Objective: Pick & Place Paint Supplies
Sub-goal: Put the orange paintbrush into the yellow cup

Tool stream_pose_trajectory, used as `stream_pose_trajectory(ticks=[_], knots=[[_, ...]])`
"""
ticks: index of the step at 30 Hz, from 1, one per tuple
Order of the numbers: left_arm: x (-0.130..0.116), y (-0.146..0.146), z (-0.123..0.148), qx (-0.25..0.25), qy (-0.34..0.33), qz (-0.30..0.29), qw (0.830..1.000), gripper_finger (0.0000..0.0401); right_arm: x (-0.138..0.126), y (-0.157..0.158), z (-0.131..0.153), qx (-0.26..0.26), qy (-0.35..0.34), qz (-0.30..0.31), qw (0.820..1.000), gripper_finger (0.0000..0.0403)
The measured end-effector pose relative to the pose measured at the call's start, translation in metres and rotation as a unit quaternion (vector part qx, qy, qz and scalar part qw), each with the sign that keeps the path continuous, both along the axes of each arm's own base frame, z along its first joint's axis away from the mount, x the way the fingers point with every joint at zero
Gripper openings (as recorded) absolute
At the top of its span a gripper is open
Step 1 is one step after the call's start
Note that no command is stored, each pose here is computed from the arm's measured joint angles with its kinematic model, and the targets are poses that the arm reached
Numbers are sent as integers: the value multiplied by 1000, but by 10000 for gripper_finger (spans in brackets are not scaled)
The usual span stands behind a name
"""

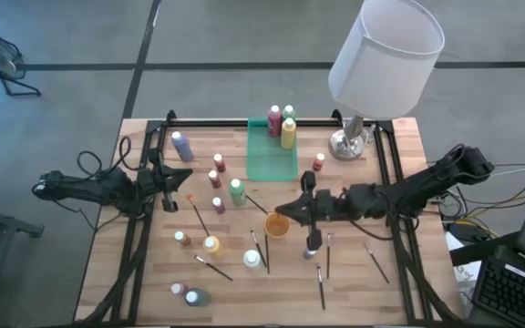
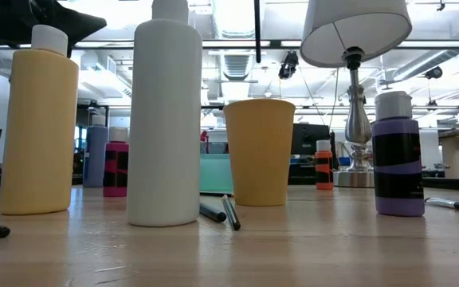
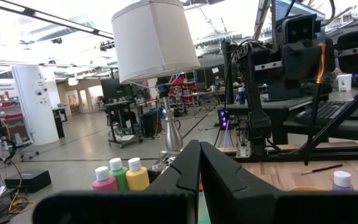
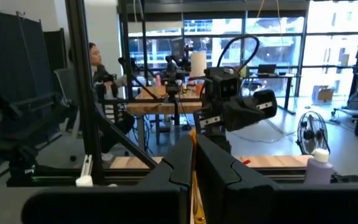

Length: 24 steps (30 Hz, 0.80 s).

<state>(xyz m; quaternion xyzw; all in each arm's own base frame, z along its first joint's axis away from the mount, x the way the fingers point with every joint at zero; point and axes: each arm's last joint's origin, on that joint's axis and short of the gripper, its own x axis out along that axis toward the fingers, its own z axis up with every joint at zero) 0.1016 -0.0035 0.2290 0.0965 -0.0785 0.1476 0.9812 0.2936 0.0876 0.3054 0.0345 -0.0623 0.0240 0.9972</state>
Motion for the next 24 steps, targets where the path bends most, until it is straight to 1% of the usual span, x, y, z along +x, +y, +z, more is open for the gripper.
stream_pose_trajectory(ticks=[7, 9, 14, 19, 24], knots=[[0, 0, 0, 0, 0, 0, 1000, 16, 0, 0, -9, -4, 17, 0, 1000, 8], [0, 0, 0, 0, 0, 0, 1000, 16, 1, 0, -13, 2, 18, -1, 1000, 8], [0, 0, 0, 0, 0, 0, 1000, 16, 2, -2, -35, 5, 24, -4, 1000, 8], [0, 0, 0, 0, 0, 0, 1000, 16, 2, -5, -48, 19, 17, -7, 1000, 8], [0, 0, 0, 0, 0, 0, 1000, 16, -3, -8, -63, 38, -6, -6, 999, 8]])
